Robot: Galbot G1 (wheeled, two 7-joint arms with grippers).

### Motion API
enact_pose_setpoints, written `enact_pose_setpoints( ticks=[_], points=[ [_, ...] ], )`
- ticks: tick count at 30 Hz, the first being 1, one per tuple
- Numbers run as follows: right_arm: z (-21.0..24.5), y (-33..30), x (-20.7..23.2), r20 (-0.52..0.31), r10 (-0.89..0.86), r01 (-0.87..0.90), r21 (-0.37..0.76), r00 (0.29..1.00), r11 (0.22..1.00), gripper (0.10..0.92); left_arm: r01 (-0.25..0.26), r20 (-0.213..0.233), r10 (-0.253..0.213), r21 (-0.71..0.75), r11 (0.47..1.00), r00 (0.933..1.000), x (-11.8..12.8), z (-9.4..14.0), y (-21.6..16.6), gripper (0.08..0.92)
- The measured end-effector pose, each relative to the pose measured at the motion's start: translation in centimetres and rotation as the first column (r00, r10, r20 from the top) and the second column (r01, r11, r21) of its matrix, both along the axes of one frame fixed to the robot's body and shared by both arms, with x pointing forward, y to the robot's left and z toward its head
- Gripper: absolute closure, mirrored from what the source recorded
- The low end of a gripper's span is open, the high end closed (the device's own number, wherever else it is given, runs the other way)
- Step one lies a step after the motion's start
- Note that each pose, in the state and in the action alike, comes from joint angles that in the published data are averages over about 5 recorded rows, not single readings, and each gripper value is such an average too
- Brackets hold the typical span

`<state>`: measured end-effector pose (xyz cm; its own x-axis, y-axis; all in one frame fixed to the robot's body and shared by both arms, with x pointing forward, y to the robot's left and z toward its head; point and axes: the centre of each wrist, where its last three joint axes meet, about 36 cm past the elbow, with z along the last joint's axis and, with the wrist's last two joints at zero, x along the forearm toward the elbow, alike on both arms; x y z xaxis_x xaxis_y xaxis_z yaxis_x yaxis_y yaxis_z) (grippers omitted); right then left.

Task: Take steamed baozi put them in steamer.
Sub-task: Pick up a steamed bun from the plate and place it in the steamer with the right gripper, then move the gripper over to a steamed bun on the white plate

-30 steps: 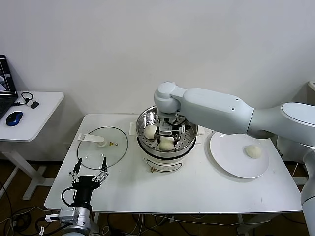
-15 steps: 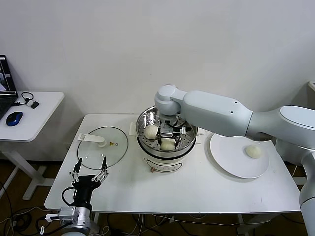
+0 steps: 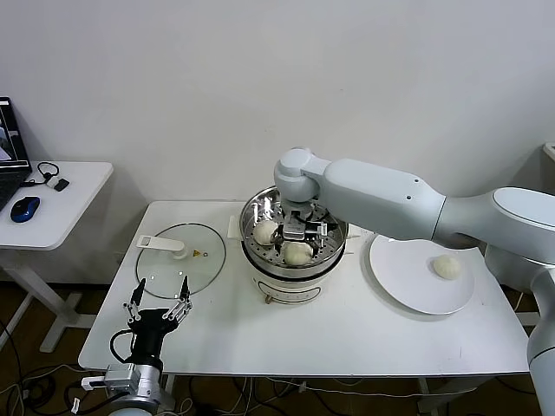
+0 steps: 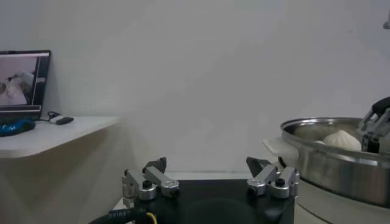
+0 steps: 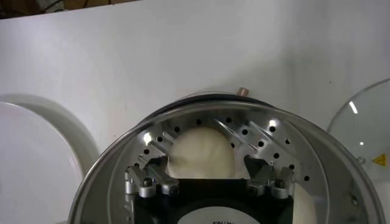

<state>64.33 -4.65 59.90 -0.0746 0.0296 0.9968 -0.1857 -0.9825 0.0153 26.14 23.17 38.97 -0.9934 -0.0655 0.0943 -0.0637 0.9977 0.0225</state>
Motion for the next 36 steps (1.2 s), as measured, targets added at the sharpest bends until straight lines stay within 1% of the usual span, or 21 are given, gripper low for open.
enact_pose_setpoints(
  ticks=[7, 14, 18, 23, 26, 29, 32, 36],
  points=[
    [1.5, -0.9, 0.8, 0.007, -0.024, 0.024, 0.013, 1.0, 1.0, 0.2, 0.003, 0.001, -0.003, 0.0, 1.0, 1.0, 0.0, 0.1, -0.1, 0.177],
    [4.3, -2.6, 2.1, 0.018, -0.078, 0.077, 0.043, 0.997, 0.996, 0.2, 0.008, 0.002, -0.008, 0.001, 1.0, 1.0, 0.0, 0.2, -0.3, 0.177],
    [6.5, -4.3, 3.0, 0.022, -0.14, 0.137, 0.075, 0.99, 0.988, 0.2, 0.01, 0.004, -0.01, 0.002, 1.0, 0.9999, 0.1, 0.4, -0.4, 0.177],
    [9.1, -8.0, 4.2, 0.015, -0.277, 0.273, 0.127, 0.961, 0.954, 0.2, 0.013, 0.006, -0.013, -0.006, 1.0, 0.9999, 0.1, 0.7, -0.6, 0.177],
    [10.0, -11.3, 4.8, -0.004, -0.384, 0.38, 0.161, 0.923, 0.911, 0.2, 0.014, 0.01, -0.014, -0.012, 1.0, 0.9999, 0.1, 1.0, -0.7, 0.177],
    [10.5, -15.4, 5.4, -0.031, -0.497, 0.493, 0.189, 0.867, 0.849, 0.2, 0.016, 0.016, -0.016, -0.016, 1.0, 0.9997, 0.3, 1.1, -0.7, 0.177],
    [10.6, -19.9, 5.5, -0.06, -0.603, 0.601, 0.212, 0.795, 0.771, 0.2, 0.024, 0.018, -0.023, -0.02, 1.0, 0.9996, 0.3, 1.1, -0.8, 0.177],
    [10.0, -26.3, 5.2, -0.098, -0.725, 0.724, 0.233, 0.681, 0.649, 0.2, 0.037, 0.024, -0.037, -0.022, 0.999, 0.999, 0.3, 1.3, -1.0, 0.177]
  ],
)
